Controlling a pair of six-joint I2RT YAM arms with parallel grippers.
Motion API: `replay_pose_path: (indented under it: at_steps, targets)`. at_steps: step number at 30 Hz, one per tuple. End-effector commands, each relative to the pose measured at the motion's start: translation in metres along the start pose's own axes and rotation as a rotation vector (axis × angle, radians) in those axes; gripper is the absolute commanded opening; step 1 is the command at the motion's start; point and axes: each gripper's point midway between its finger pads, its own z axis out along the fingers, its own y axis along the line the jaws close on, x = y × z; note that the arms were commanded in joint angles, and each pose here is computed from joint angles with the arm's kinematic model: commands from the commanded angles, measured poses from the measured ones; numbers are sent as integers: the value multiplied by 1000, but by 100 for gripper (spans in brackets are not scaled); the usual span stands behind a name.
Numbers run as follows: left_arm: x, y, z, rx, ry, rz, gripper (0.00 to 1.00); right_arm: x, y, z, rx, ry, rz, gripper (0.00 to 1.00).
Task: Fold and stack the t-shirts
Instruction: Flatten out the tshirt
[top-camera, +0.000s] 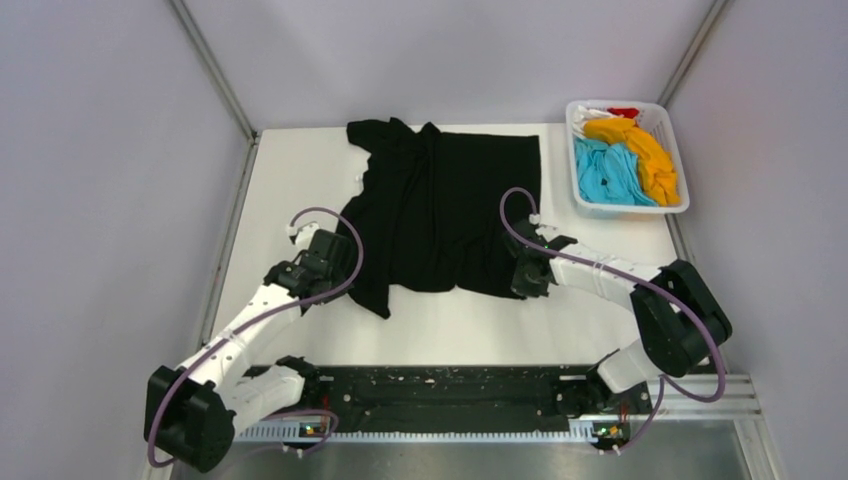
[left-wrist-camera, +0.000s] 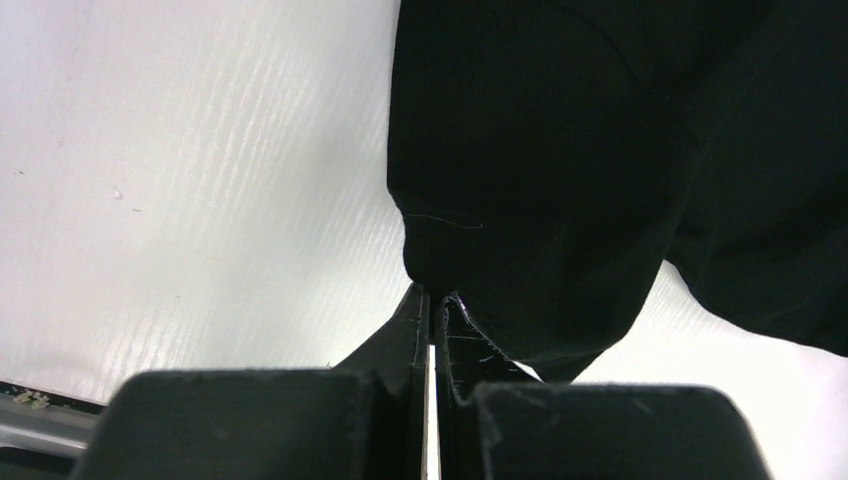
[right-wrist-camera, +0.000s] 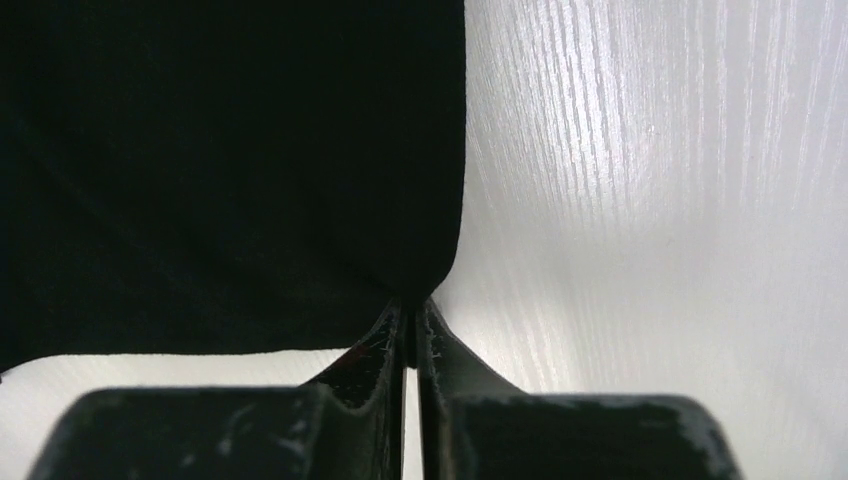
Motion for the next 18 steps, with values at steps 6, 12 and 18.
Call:
replay_pose_path:
  at_steps: [6, 12, 18]
  targets:
    - [-104, -22, -50, 113, -425, -147, 0, -87, 22, -52, -66, -286, -26, 0]
    - [-188, -40, -122, 224, -739, -227, 0, -178, 38, -127, -205, -557, 21, 0]
    - [-253, -45, -212, 296, -971, -273, 0, -240, 36, -235, -316, -832, 19, 0]
